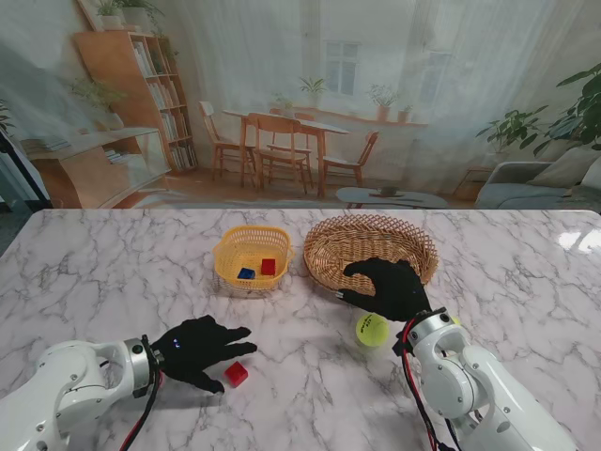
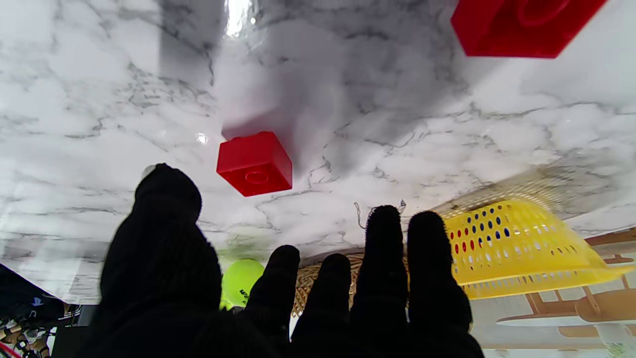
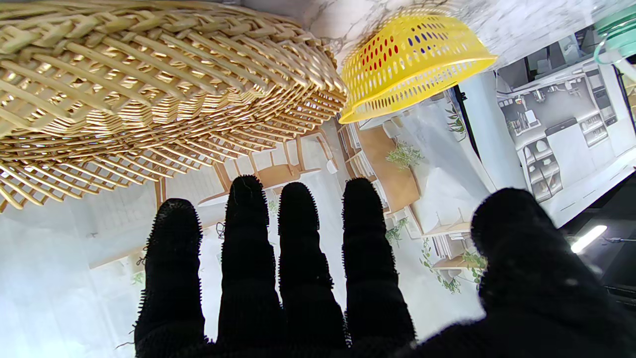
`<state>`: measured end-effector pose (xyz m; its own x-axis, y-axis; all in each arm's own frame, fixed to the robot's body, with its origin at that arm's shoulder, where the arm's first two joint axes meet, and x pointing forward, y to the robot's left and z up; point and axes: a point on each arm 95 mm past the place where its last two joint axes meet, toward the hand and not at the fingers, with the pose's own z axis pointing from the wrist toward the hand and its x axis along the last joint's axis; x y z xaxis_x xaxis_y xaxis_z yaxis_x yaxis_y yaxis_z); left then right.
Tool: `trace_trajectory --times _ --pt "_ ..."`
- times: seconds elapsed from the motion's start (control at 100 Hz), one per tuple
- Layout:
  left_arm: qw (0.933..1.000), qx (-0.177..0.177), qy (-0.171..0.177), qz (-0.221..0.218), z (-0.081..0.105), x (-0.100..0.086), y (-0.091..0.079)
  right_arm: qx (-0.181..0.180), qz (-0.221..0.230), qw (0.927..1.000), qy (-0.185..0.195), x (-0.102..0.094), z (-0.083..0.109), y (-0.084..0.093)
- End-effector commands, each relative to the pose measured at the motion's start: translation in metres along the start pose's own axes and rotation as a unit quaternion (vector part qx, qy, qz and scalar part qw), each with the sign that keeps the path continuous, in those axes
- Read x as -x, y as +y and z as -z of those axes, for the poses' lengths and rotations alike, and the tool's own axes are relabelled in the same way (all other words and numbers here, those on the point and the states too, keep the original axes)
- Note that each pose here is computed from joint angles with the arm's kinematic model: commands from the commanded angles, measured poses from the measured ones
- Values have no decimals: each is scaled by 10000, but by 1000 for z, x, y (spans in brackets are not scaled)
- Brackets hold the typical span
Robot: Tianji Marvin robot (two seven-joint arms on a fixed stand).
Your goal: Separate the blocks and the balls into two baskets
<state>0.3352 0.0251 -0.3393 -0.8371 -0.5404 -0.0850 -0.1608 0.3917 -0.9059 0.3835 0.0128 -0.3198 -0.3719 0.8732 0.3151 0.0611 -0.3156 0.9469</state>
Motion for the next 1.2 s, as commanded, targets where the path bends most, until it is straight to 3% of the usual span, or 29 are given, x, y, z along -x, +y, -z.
trace_trajectory --times 0.0,0.27,0.67,1.19 --pt "9999 110 -26 -20 -2 2 6 -20 12 10000 -22 1 1 -2" --pt "10000 8 -51 -63 -11 8 13 -6 9 10000 -10 0 0 -2" --pt "9999 134 27 -6 -20 7 26 -23 15 10000 -24 0 0 -3" --pt "9998 -195 59 -44 -29 3 32 -75 26 10000 -41 0 -1 -4"
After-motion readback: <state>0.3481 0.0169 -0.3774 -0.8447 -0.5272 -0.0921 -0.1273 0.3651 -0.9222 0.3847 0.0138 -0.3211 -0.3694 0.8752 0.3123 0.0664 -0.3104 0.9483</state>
